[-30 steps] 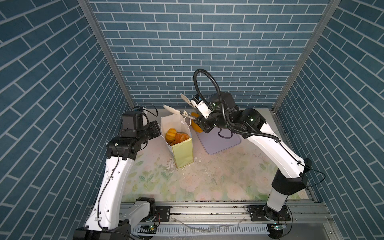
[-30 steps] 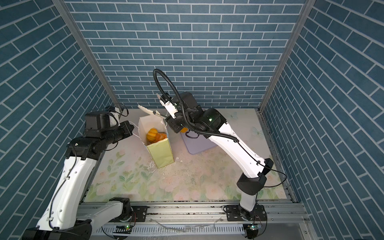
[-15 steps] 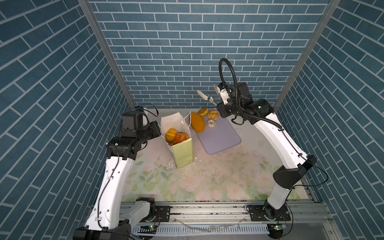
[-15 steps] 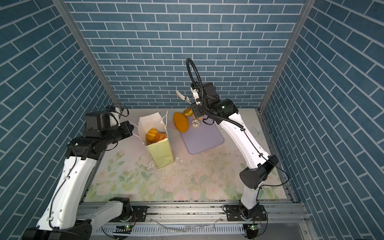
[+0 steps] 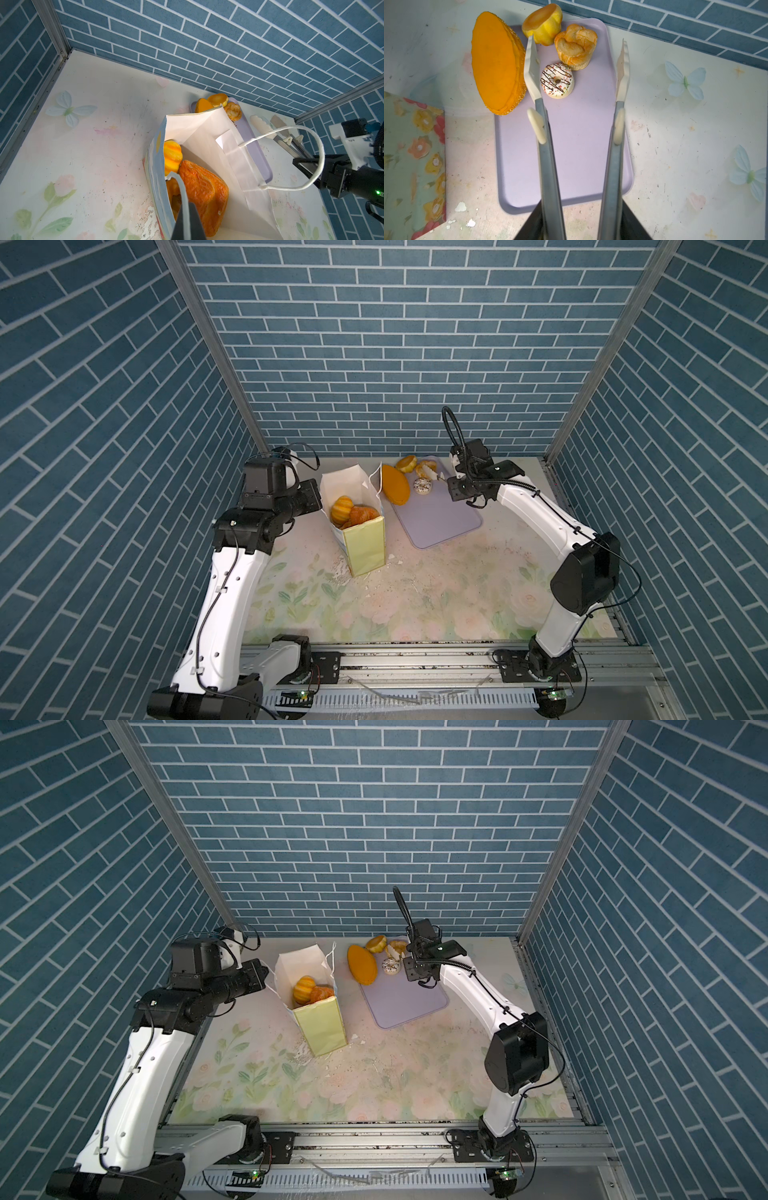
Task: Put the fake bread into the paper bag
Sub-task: 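Close the tongs on the white iced donut with the right gripper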
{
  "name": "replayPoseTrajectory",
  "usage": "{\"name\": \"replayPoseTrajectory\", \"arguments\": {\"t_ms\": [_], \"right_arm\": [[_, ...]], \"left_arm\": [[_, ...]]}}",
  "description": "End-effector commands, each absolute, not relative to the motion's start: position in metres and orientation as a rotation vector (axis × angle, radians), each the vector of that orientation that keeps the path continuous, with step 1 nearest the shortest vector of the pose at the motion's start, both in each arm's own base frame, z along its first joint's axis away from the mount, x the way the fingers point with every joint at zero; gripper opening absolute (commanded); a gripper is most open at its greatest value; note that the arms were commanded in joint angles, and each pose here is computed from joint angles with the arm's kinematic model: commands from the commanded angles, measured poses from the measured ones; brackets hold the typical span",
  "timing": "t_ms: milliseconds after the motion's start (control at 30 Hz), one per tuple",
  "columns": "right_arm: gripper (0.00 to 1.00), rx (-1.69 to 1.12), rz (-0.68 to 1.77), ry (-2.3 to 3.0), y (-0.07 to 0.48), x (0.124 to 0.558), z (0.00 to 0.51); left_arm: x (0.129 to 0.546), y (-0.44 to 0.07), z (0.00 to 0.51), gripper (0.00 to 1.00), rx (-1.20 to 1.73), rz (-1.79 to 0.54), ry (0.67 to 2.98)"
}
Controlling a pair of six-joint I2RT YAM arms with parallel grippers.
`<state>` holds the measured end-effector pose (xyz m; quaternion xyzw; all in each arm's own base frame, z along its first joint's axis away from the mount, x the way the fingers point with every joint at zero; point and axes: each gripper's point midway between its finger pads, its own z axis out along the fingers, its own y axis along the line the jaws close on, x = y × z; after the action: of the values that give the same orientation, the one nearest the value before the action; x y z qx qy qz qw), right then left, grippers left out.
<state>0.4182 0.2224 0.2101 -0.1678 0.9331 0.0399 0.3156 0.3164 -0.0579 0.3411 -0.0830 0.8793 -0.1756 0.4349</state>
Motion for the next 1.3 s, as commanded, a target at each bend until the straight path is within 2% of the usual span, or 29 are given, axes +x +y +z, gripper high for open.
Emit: {"name": "replayPoseTrajectory", "arguments": {"t_ms": [0, 433, 1200, 1267], "right_arm": [[0.49, -0.396, 0.159, 2.456, 0.235, 0.431, 0.203], [0.49, -0.38, 0.2, 2.577, 0.252, 0.443, 0.153], [0.49, -0.508, 0.05, 2.626, 0.276, 0.452, 0.128], [0.48, -0.505, 0.032, 2.653, 0.276, 0.453, 0.115]], "left_arm": [[0.315, -0.062, 0.351, 0.0, -0.168, -0.454, 2.156], [0.304, -0.059, 0.343, 0.0, -0.191, -0.445, 2.168], [0.299, -0.053, 0.34, 0.0, -0.23, -0.419, 2.173], [0.3, -0.053, 0.339, 0.0, -0.232, -0.422, 2.173]]}}
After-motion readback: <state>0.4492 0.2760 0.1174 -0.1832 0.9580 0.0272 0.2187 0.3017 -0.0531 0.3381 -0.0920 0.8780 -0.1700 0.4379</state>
